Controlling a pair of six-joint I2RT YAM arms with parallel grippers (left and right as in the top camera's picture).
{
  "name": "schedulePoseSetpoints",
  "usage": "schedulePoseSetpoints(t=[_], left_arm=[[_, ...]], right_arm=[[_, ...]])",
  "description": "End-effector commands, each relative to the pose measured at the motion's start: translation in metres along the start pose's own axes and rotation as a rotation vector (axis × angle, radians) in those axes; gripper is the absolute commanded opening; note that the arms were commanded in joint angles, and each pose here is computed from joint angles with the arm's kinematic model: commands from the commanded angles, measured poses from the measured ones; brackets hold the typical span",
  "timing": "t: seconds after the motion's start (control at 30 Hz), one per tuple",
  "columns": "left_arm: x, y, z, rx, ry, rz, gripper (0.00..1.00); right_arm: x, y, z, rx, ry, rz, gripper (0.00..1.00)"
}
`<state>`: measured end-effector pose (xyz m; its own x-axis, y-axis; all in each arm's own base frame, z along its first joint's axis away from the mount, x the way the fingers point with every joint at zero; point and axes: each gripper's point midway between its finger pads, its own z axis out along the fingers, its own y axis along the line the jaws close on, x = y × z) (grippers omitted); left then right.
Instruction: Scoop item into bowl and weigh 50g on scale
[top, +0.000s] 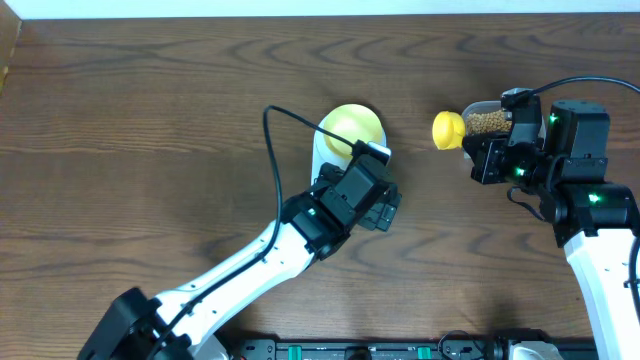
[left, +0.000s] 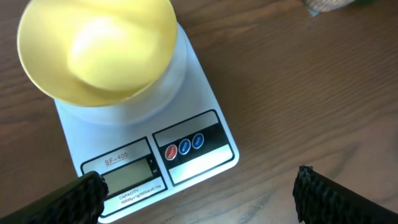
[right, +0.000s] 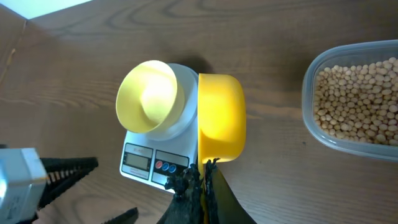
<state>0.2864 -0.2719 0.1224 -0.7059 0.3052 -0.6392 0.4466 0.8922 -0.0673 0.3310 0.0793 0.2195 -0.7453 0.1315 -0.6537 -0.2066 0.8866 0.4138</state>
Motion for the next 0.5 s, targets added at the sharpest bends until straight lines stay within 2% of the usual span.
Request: schedulePoseSetpoints(t=[0.0,0.47], left_arm=[[0.003,0.003,0.005,-0.022,0.009,-0.015,0.97],[0.021,-0.004,0.028,0.005,0.082,-0.012,0.98]], right_arm=[[-0.001,0.002,-0.005,-0.008,-0.007,-0.025,0.01],[-0.001,0.002,-0.005,-0.006,-0.005,-0.038,0.01]])
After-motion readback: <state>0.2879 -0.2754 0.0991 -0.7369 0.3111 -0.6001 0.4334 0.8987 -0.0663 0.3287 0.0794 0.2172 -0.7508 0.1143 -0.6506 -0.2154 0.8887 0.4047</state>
